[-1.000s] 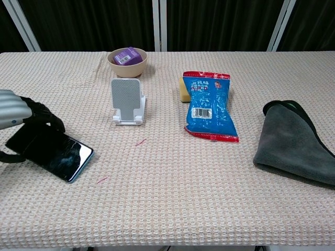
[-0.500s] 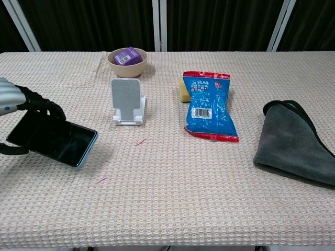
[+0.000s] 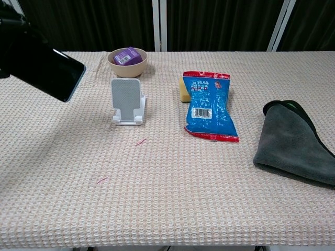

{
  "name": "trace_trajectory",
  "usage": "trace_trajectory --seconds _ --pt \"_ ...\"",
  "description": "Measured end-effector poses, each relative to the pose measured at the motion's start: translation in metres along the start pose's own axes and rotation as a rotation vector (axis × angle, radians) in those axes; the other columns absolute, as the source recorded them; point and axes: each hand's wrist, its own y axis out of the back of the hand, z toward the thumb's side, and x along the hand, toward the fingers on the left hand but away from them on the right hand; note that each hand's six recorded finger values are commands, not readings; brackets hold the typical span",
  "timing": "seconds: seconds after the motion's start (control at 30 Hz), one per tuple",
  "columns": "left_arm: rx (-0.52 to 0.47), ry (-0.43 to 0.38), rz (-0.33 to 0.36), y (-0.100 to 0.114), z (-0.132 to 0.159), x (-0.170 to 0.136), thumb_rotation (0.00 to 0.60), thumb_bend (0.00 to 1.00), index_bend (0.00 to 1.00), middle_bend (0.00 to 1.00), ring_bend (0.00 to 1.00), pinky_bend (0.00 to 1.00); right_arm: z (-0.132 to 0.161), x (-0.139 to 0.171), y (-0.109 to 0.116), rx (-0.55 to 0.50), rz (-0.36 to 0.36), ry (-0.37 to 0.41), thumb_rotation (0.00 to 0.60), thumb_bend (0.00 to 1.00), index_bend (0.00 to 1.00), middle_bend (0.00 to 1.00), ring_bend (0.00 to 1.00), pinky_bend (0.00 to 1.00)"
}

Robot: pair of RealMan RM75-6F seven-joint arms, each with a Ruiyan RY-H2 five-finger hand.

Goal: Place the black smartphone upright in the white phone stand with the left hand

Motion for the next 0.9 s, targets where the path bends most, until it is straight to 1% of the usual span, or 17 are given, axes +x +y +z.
trace_trajectory --seconds 0.13,0.2,0.27,0.37,0.47,0.67,0.9 --pt "0.188 -0.095 0.071 0.025 0.009 0.019 0.600 0.40 0.62 0.69 0.60 0.62 -0.005 -0.001 0.006 0.002 -0.026 -0.020 0.600 0.43 0.00 0.00 0.00 0.00" --pt "0.288 -0.158 0.110 0.037 0.019 0.032 0.600 0.40 0.62 0.69 0.60 0.62 -0.007 0.000 0.008 -0.003 -0.034 -0.031 0.600 0.43 0.00 0.00 0.00 0.00" --pt "0.370 -0.210 0.127 0.042 0.027 0.045 0.600 0.41 0.63 0.69 0.60 0.62 -0.010 0.001 0.009 -0.010 -0.039 -0.045 0.600 0.43 0.00 0.00 0.00 0.00" --pt "0.482 -0.276 0.138 0.045 0.037 0.064 0.600 0.42 0.63 0.69 0.60 0.62 -0.015 0.005 0.011 -0.012 -0.047 -0.062 0.600 0.43 0.00 0.00 0.00 0.00" --pt "0.585 -0.321 0.157 0.048 0.048 0.083 0.600 0.42 0.64 0.69 0.60 0.61 -0.020 0.007 0.012 -0.017 -0.055 -0.078 0.600 0.43 0.00 0.00 0.00 0.00" --pt "0.726 -0.378 0.202 0.057 0.066 0.106 0.600 0.43 0.67 0.70 0.60 0.62 -0.029 0.010 0.014 -0.018 -0.062 -0.102 0.600 0.43 0.00 0.00 0.00 0.00" --pt "0.850 -0.467 0.263 0.070 0.094 0.121 0.600 0.43 0.67 0.70 0.60 0.61 -0.032 0.010 0.013 -0.026 -0.065 -0.110 0.600 0.43 0.00 0.00 0.00 0.00"
